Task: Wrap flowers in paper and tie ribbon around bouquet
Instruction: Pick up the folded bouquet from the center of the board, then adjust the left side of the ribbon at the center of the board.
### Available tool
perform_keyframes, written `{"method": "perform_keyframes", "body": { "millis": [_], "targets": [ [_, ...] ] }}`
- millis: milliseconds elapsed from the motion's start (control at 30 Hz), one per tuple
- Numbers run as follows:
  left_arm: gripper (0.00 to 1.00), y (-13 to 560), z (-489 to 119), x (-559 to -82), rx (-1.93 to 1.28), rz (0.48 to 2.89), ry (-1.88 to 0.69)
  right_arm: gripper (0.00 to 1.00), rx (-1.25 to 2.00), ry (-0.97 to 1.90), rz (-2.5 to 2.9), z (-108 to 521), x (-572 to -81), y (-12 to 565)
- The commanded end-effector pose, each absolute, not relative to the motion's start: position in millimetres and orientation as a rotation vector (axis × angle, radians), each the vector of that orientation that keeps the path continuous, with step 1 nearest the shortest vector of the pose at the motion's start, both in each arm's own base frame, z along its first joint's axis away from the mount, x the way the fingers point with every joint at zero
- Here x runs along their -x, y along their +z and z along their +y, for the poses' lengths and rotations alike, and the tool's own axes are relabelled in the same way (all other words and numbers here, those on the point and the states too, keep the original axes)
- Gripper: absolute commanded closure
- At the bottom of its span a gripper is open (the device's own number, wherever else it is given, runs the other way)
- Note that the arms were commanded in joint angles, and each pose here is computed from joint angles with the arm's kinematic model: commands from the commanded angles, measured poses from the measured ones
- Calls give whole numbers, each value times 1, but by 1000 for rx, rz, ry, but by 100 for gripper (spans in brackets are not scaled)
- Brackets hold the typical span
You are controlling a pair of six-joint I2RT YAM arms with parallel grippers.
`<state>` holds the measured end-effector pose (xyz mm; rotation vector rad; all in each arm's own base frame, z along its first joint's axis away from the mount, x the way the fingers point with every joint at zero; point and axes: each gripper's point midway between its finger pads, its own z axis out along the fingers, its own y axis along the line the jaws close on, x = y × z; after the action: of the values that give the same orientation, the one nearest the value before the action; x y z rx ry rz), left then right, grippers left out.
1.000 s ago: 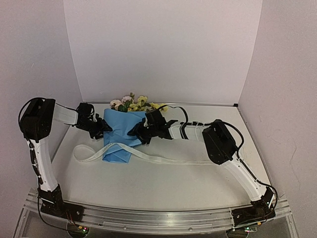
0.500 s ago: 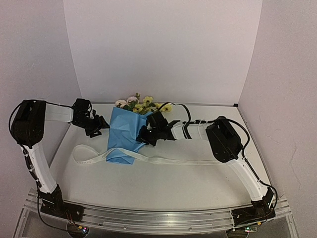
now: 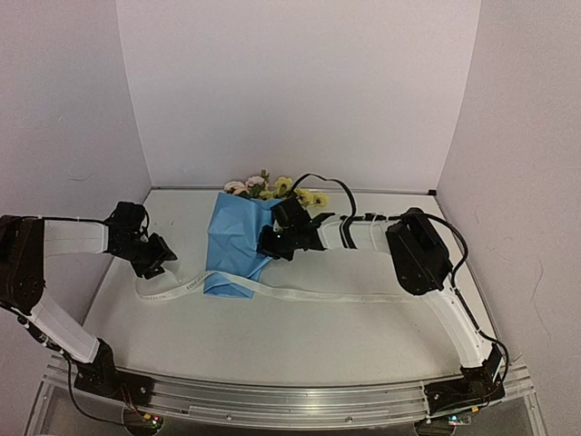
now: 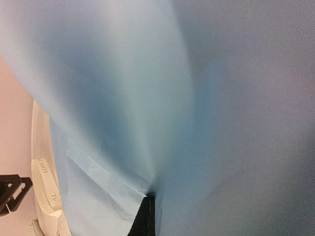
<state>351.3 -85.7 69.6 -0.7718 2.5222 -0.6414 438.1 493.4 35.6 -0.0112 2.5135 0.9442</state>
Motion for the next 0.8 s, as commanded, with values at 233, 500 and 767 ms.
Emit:
{"method": "perform_keyframes", "body": {
  "millis": [233, 500, 767],
  "targets": [
    [46, 38, -59, -365, 1088, 2396, -691, 100, 39, 954, 2411, 479, -456, 97],
    [46, 38, 16, -379, 1266, 2231, -552, 100, 42, 939, 2435, 458, -454, 97],
    [44, 71, 79, -378, 1351, 2046, -386, 100, 2, 963, 2471, 438, -454, 93]
  ]
}}
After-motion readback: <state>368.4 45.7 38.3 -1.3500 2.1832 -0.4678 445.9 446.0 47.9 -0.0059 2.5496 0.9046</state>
